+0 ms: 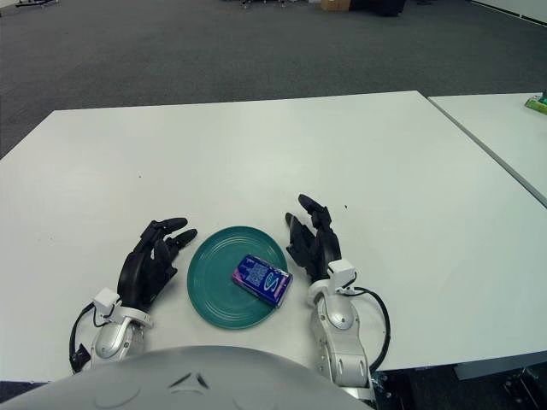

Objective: Put the gum into the plate.

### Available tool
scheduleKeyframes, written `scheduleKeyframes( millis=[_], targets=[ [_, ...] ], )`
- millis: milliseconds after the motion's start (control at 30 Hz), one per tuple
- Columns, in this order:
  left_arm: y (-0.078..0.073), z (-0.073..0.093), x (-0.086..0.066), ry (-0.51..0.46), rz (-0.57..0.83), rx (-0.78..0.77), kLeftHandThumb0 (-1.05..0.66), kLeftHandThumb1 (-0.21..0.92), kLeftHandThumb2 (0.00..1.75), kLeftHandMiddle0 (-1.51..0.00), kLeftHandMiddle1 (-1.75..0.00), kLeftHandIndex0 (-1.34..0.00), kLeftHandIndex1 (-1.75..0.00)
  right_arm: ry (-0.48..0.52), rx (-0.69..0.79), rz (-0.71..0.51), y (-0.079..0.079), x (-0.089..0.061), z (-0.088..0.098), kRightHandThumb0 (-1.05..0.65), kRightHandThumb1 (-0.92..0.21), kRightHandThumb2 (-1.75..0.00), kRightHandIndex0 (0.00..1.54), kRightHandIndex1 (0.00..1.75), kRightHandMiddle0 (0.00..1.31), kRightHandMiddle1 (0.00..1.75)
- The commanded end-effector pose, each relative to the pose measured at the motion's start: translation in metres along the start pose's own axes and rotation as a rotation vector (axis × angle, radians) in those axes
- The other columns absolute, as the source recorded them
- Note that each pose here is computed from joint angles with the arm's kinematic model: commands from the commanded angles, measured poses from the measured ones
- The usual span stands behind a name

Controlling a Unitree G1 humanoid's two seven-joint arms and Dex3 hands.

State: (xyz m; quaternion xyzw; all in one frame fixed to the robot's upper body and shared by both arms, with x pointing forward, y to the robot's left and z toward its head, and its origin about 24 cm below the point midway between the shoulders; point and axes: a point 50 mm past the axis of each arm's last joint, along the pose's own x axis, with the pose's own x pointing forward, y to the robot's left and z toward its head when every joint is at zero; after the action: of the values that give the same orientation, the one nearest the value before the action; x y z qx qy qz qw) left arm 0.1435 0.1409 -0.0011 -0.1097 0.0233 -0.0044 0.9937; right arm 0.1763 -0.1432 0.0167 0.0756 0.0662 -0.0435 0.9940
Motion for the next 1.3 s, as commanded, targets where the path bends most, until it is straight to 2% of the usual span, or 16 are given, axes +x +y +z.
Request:
scheduleKeyframes(
  millis=[0,500,1267],
  targets=[
    [0.0012,-0.0068,-0.0044,0.046,0.019,0.001,-0.82,0.92,0.84,-0.48,-0.62,-0.30,-1.08,0.062,-0.001,-0.013,-0.0050,-0.0043,-0.0111,-0.70,-0.92,-0.76,0.58,0.04,0.00,0.78],
    [0.0000,-0.0032,-0.0046,0.018,0.037,0.026,-0.84,0.92,0.88,-0.45,-0.50,-0.26,-1.05,0.066,0.000,-0.004,-0.0068,-0.0075,-0.0115,-0.67,-0.92,-0.76,0.59,0.04,0.00,0.80],
    [0.0027,-0.0017,-0.0055,0.025,0.068,0.008,-0.87,0.92,0.87,-0.46,-0.50,-0.27,-1.06,0.063,-0.013,-0.001,-0.0088,-0.0084,-0.0118,-0.69,-0.92,-0.77,0.59,0.04,0.00,0.82]
  ],
)
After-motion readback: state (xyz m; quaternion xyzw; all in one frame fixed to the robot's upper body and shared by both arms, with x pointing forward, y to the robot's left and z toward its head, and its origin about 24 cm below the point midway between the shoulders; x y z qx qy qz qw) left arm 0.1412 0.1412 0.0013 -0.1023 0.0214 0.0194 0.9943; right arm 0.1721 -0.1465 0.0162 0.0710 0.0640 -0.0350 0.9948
